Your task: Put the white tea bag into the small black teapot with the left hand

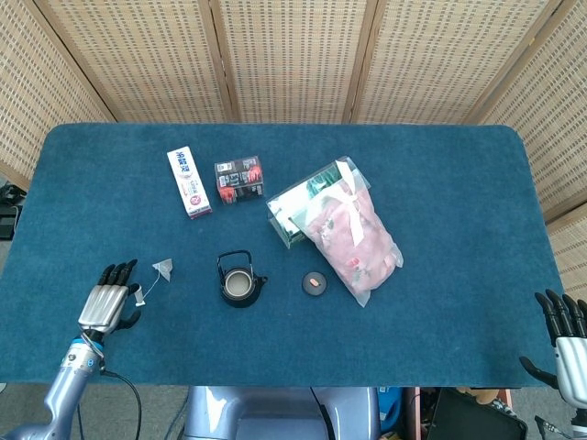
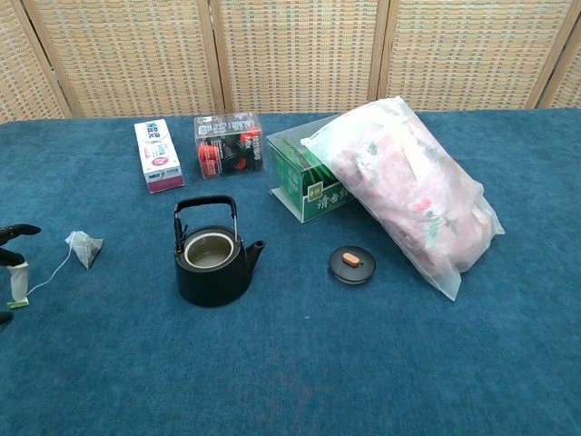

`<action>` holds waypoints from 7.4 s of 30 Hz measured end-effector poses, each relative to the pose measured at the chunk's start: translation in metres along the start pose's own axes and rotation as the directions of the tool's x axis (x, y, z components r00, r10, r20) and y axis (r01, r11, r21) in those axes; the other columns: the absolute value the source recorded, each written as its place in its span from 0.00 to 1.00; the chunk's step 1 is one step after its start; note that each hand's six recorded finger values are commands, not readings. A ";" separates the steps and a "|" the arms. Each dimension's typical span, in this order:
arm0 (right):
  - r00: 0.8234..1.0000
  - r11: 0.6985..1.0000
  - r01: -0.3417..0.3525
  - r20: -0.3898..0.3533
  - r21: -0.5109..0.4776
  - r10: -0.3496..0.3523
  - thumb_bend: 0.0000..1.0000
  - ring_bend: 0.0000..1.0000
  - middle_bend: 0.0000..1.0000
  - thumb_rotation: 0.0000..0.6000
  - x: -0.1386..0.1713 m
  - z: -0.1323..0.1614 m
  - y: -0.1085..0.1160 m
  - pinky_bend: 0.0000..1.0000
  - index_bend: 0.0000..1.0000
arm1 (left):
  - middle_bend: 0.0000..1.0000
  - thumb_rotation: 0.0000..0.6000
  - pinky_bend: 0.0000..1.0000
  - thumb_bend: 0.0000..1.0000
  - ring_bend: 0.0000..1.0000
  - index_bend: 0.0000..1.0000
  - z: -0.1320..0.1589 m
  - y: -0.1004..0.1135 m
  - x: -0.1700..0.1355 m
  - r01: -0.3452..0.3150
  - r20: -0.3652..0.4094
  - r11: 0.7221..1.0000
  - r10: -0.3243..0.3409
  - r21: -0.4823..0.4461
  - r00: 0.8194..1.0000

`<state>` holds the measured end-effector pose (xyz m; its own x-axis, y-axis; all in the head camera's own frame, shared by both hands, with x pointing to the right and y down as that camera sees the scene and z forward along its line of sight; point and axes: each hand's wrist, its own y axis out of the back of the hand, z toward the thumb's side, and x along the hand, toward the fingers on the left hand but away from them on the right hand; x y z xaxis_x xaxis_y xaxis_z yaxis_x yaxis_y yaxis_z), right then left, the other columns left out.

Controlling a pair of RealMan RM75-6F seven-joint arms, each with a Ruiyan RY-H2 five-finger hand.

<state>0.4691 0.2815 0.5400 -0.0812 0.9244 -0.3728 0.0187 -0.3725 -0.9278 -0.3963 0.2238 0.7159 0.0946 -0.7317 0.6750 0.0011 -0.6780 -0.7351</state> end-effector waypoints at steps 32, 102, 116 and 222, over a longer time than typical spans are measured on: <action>1.000 1.000 -0.003 0.007 0.008 0.003 0.07 0.01 0.15 1.00 -0.002 0.001 -0.001 0.09 0.09 | 0.00 1.00 0.00 0.47 0.00 0.62 0.003 0.003 0.003 -0.013 0.014 0.998 0.014 -0.064 1.000; 1.000 1.000 -0.012 0.028 -0.020 0.012 0.07 0.01 0.15 1.00 0.006 -0.008 -0.008 0.09 0.09 | 0.00 1.00 0.00 0.47 0.00 0.62 0.154 0.183 0.003 -0.283 0.421 0.928 0.364 -0.244 0.831; 0.999 1.000 -0.022 0.034 -0.020 0.023 0.07 0.01 0.15 1.00 0.006 -0.010 -0.011 0.09 0.09 | 0.00 1.00 0.00 0.47 0.00 0.62 0.163 0.174 0.012 -0.254 0.431 0.938 0.335 -0.235 0.838; 0.999 0.999 -0.040 0.027 -0.022 0.041 0.07 0.01 0.15 1.00 0.002 -0.006 -0.016 0.09 0.09 | 0.88 1.00 0.71 0.91 0.81 0.18 0.144 0.124 -0.033 -0.211 0.433 0.900 0.028 0.381 0.901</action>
<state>0.4747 0.2896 0.5540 -0.1077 0.9057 -0.4100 0.0443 -0.4076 -0.9121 -0.2558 0.1740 0.5930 0.5162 -0.6476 0.5605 0.3601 -0.4296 -0.8281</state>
